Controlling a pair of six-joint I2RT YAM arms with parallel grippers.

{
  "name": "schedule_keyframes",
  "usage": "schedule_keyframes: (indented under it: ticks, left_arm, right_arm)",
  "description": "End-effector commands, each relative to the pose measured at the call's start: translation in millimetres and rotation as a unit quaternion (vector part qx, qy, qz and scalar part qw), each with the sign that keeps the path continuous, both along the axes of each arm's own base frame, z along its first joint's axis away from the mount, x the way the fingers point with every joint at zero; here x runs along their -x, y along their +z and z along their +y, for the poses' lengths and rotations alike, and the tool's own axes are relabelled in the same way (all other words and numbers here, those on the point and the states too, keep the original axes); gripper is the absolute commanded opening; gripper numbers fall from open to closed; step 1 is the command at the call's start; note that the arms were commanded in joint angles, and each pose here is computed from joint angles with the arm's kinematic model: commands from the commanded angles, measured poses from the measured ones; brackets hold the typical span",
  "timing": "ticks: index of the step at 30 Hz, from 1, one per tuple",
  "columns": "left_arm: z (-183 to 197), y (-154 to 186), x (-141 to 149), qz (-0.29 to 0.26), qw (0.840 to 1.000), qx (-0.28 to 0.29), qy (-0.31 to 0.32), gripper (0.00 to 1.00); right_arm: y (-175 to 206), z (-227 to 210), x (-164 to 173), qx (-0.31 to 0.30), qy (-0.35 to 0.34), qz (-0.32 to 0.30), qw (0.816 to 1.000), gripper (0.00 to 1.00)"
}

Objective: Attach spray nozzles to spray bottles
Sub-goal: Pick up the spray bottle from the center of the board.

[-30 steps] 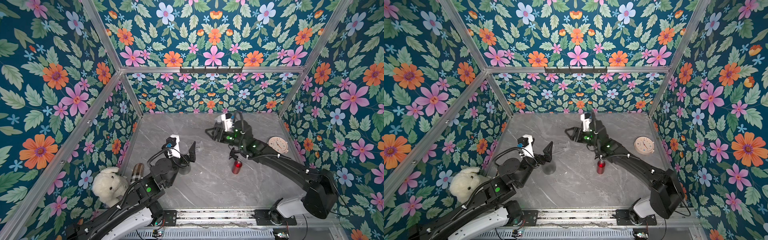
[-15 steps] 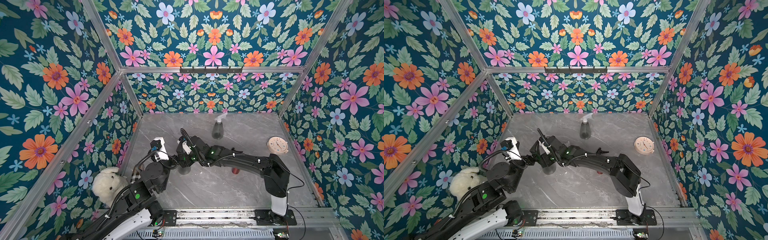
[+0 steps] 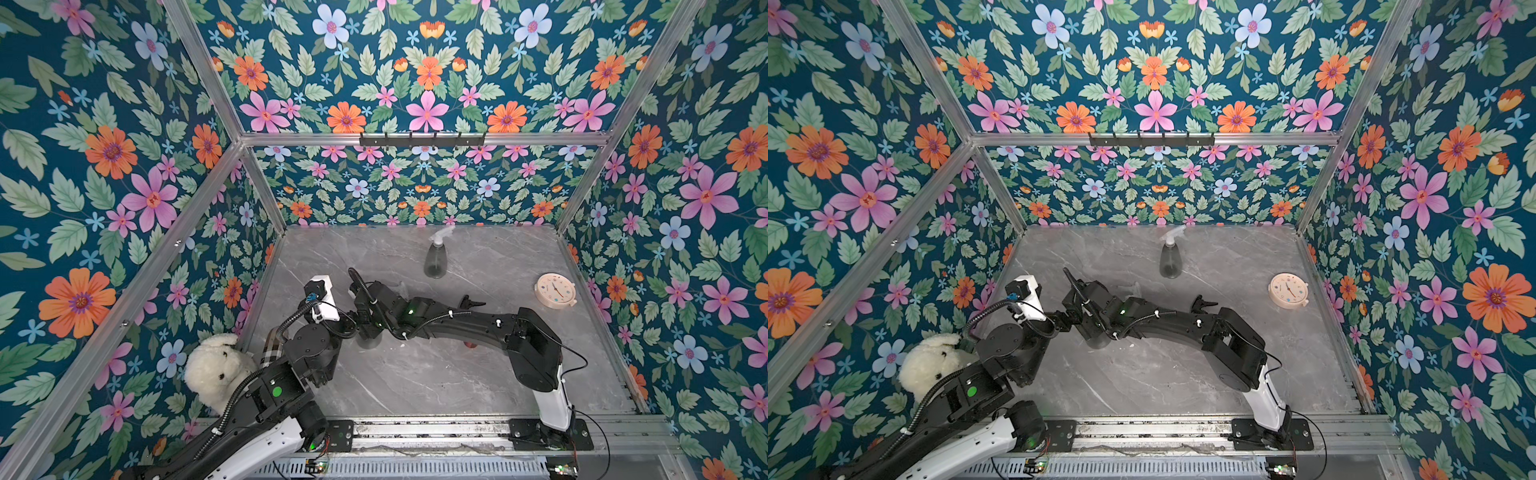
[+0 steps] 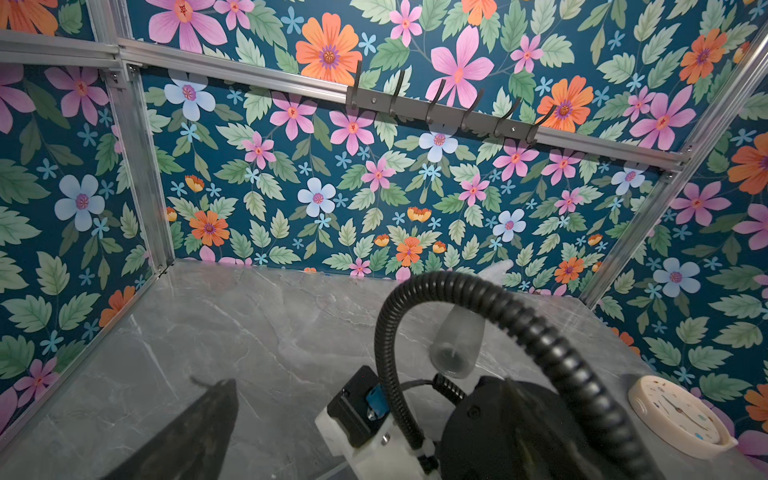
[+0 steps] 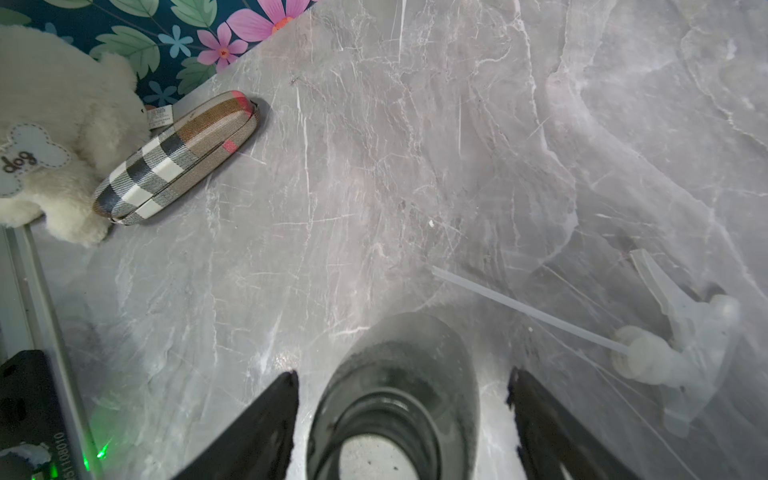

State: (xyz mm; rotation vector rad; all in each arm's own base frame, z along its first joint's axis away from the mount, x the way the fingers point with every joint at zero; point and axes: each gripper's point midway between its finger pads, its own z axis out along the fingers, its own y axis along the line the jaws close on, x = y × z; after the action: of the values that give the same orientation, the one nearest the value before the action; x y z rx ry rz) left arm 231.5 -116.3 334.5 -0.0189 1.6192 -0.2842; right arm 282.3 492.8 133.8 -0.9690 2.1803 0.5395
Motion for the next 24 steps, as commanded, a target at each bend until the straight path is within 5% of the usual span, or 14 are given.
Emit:
schedule_keyframes:
  ticks: [1, 15, 24]
  left_arm:
    - [-1.9, -0.2, 0.7, 0.002, 1.000, 0.004, -0.006, 1.00]
    - [-8.4, -3.6, 2.7, -0.008, 1.000, 0.003, -0.028, 1.00]
    - [-80.6, -18.3, 26.6, -0.032, 0.972, -0.014, -0.233, 1.00]
  right_arm:
    - [-5.2, 4.6, 1.3, -0.002, 0.009, -0.003, 1.000, 0.80]
    - [30.4, -26.8, 5.6, -0.057, -0.011, 0.021, 0.998, 0.53]
    - [139.9, -145.4, 22.2, -0.112, -0.013, 0.079, 0.990, 0.53]
